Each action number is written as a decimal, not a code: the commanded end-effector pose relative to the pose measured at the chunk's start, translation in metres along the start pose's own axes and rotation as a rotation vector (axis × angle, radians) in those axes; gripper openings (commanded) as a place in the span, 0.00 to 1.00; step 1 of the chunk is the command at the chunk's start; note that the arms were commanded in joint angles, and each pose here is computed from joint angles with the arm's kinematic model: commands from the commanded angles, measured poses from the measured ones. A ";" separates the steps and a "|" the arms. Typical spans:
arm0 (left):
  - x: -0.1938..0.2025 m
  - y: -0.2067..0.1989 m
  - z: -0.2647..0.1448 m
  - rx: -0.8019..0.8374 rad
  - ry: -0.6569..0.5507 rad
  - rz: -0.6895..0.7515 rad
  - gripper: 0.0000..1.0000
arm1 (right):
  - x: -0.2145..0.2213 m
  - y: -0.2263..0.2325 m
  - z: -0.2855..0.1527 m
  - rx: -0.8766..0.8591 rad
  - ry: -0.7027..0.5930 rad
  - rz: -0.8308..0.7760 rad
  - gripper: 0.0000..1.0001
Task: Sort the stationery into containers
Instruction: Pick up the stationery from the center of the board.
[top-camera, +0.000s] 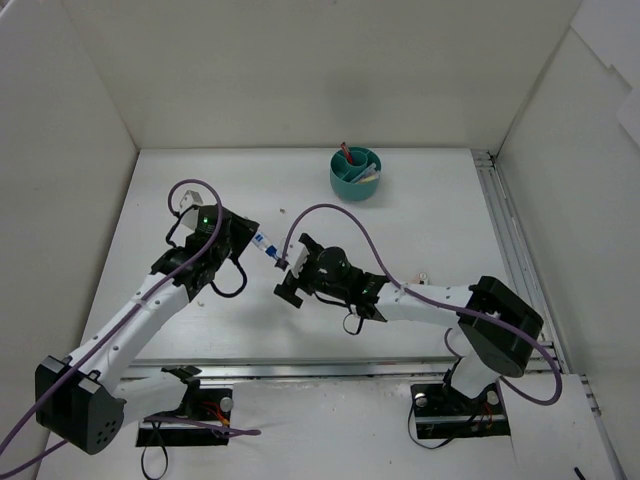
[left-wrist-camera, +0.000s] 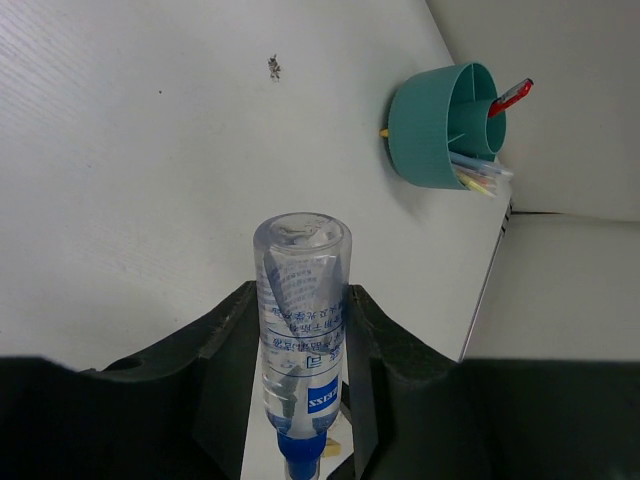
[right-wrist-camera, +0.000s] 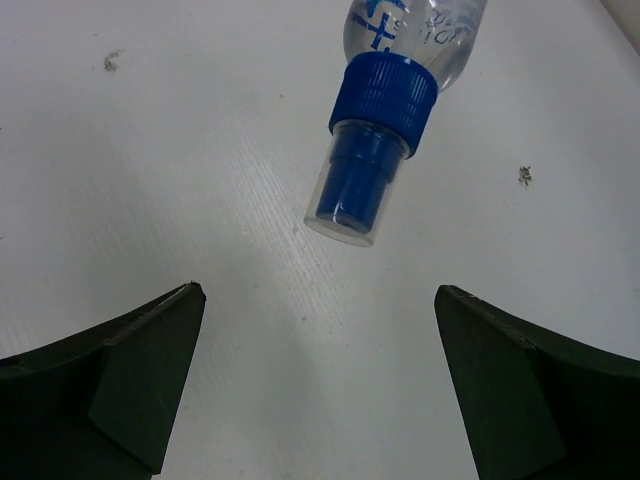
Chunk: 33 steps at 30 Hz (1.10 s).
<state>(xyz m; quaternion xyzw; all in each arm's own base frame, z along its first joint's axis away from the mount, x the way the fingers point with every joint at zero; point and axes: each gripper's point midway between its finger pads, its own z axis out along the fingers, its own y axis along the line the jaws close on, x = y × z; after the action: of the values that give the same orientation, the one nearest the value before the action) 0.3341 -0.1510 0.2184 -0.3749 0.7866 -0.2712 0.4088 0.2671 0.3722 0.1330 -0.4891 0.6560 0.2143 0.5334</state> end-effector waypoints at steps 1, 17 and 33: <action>-0.023 -0.046 -0.019 0.124 -0.066 -0.094 0.00 | -0.065 -0.036 0.008 0.172 -0.196 -0.034 0.98; 0.003 -0.061 -0.011 0.202 0.047 -0.055 0.00 | -0.094 -0.061 0.016 0.327 -0.344 0.065 0.39; 0.002 -0.068 -0.020 0.241 0.045 0.022 0.14 | -0.103 -0.086 -0.008 0.338 -0.390 0.070 0.00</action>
<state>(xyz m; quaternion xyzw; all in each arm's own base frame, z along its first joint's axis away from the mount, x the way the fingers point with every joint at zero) 0.3400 -0.1798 0.2360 -0.3458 0.7779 -0.3316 0.4065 0.3175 0.3875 0.1753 -0.3836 0.6318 0.1817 0.6486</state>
